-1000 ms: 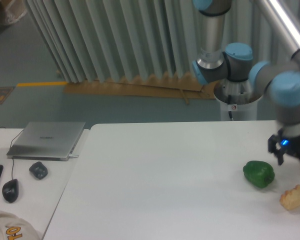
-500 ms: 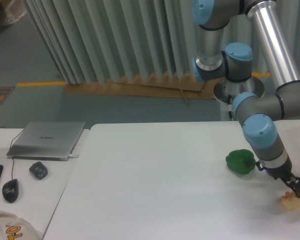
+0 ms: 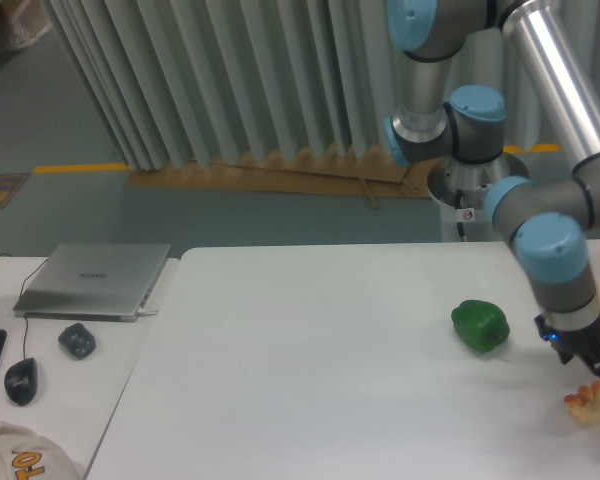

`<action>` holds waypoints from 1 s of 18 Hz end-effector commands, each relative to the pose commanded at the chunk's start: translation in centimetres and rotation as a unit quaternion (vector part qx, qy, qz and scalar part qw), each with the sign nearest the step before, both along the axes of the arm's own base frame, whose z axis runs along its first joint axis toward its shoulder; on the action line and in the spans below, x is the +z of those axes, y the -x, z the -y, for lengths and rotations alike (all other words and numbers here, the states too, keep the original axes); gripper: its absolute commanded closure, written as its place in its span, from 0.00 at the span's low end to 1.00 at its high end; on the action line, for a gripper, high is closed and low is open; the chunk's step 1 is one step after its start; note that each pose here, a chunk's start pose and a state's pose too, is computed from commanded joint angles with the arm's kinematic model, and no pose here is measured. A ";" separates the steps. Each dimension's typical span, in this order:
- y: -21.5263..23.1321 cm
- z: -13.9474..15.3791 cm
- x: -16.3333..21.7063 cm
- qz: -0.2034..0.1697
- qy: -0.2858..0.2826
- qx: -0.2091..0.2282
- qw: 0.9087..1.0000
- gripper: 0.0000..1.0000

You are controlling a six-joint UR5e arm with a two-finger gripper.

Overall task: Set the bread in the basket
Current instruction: 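Close the gripper around the tan bread roll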

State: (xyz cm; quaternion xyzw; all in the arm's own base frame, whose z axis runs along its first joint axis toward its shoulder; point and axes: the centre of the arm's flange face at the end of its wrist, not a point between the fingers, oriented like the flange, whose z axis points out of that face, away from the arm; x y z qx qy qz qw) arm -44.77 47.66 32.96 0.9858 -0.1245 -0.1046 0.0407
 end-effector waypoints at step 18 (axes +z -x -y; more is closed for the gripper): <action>1.7 -1.8 -7.9 0.008 0.078 -0.004 0.997 0.43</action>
